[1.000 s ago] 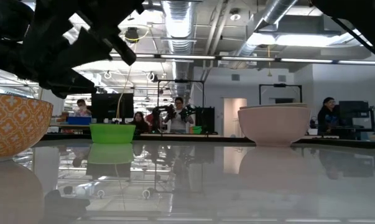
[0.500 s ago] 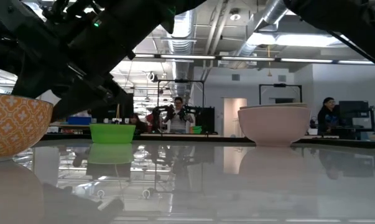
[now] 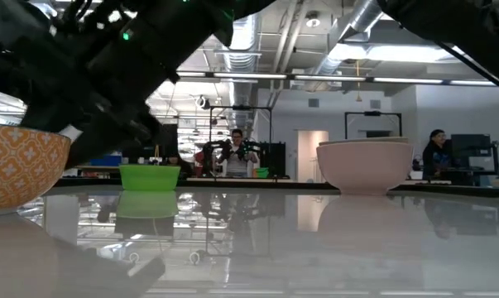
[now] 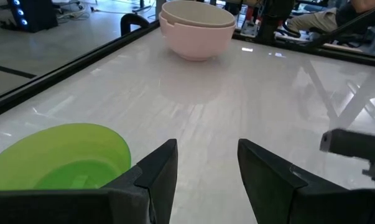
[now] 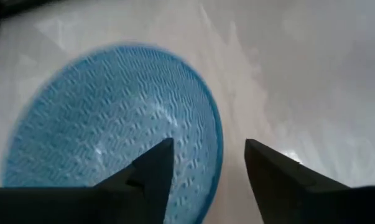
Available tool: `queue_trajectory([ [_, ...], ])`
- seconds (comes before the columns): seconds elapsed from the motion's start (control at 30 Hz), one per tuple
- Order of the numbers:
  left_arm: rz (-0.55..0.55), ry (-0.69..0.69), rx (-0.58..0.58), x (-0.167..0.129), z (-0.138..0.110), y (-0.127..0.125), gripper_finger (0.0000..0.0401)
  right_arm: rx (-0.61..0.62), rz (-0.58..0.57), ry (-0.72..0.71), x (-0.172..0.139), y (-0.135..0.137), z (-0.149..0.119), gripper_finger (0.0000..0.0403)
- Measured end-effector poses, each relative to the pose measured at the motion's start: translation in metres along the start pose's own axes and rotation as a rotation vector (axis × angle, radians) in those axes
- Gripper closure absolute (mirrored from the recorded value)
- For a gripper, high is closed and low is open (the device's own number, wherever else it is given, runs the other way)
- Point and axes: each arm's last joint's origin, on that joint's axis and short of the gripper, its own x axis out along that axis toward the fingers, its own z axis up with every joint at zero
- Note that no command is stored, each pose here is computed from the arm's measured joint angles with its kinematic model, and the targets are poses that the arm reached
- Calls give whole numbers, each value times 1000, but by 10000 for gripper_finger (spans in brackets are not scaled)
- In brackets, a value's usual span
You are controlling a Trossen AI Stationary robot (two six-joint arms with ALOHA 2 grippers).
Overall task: Nest bowls inside each other
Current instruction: Stack the blue bowl on top of the gray bowl
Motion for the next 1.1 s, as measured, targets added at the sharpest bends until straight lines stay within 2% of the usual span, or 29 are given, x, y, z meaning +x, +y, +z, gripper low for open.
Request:
queue_trajectory([
  [0.2, 0, 0, 0, 0, 0, 0, 244, 1, 21, 25, 7, -1, -6, 254],
  [0.43, 0, 0, 0, 0, 0, 0, 244, 7, 24, 16, 5, -4, -1, 380],
  [0.63, 0, 0, 0, 0, 0, 0, 244, 6, 52, 4, -10, 0, 14, 382],
  [0.77, 0, 0, 0, 0, 0, 0, 244, -21, 38, 38, -58, 9, 29, 385],
  [0.9, 0, 0, 0, 0, 0, 0, 244, -65, -69, 82, -120, 19, 39, 385],
  [1.0, 0, -1, 0, 0, 0, 0, 244, -102, -183, 131, -159, 21, 37, 385],
  [1.1, 0, 0, 0, 0, 0, 0, 243, -80, -342, 139, -203, 11, 41, 385],
])
